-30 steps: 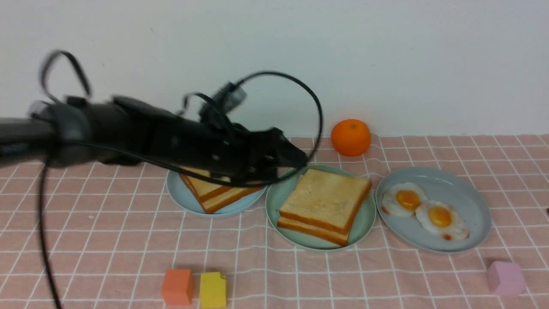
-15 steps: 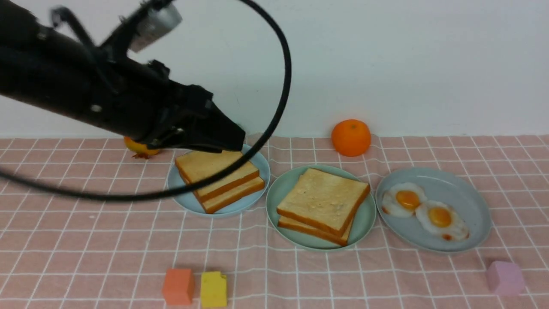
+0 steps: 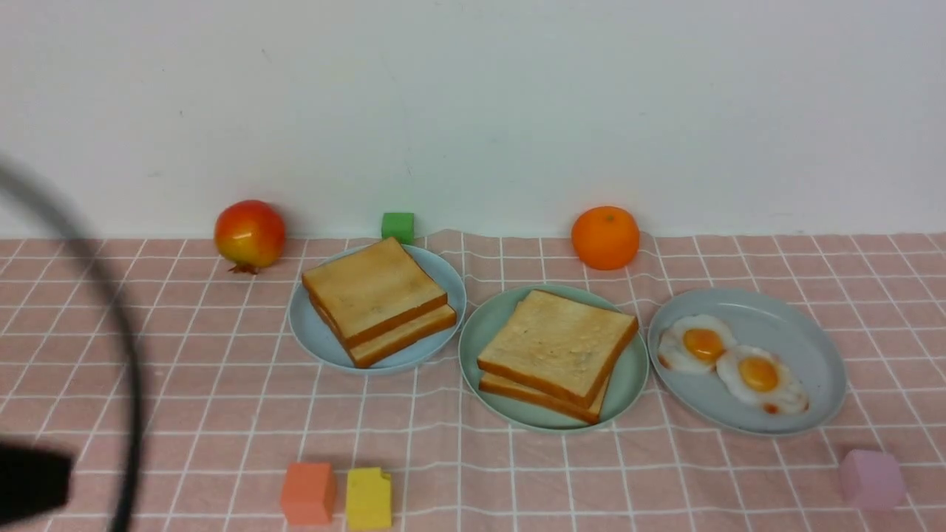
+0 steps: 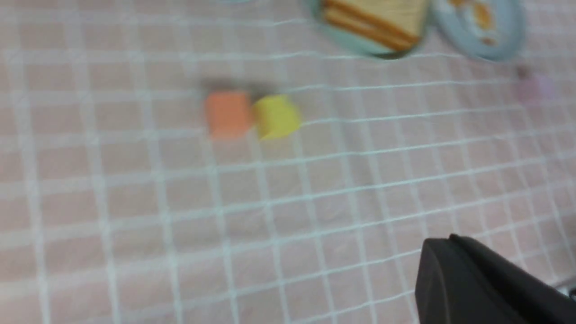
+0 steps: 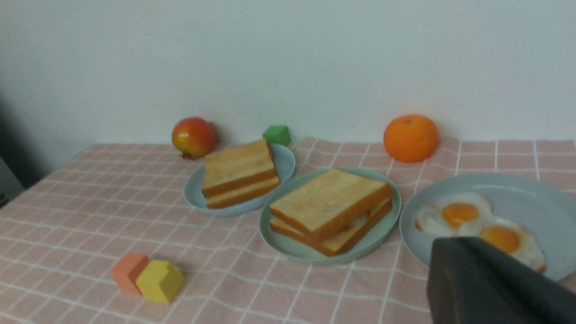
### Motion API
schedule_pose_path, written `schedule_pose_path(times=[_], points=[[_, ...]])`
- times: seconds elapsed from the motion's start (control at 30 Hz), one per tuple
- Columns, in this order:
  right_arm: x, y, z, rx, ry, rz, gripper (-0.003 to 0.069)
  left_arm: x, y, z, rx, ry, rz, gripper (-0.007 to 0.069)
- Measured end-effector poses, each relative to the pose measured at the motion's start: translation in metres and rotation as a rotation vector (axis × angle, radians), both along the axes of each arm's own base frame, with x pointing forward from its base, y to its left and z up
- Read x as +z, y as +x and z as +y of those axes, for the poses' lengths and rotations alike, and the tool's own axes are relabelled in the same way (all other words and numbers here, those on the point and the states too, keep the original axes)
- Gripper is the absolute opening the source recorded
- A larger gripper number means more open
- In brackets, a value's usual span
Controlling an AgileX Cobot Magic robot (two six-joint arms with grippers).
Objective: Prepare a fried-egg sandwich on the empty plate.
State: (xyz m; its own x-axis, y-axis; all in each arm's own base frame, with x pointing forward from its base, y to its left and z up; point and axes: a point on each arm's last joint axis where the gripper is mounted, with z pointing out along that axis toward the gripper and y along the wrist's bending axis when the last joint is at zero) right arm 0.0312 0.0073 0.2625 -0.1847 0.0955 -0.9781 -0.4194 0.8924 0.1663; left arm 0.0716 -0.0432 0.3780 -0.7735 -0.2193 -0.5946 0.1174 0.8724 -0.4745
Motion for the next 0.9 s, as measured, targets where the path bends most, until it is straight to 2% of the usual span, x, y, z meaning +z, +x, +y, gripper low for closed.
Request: schedule_pose_path(times=[0.23, 0.67, 0.73, 0.8, 0.9], points=[[-0.026, 0.006, 0.004, 0.0, -0.045, 0.068, 0.0001, -0.033, -0.037, 0.009, 0.066, -0.055, 0.032, 0.0013], [-0.039, 0.009, 0.006, -0.001, -0.069, 0.105, 0.0008, -0.035, -0.045, 0.011, 0.077, -0.064, 0.042, 0.0013], [-0.039, 0.009, 0.006, -0.001, -0.069, 0.105, 0.0008, -0.036, -0.043, 0.015, 0.085, -0.003, 0.018, 0.0013], [-0.039, 0.009, 0.006, -0.001, -0.069, 0.105, 0.0011, -0.04, -0.032, 0.028, 0.138, 0.164, -0.094, 0.0013], [-0.039, 0.009, 0.006, -0.001, -0.069, 0.105, 0.0011, -0.048, -0.026, 0.037, 0.173, 0.28, -0.32, 0.0013]])
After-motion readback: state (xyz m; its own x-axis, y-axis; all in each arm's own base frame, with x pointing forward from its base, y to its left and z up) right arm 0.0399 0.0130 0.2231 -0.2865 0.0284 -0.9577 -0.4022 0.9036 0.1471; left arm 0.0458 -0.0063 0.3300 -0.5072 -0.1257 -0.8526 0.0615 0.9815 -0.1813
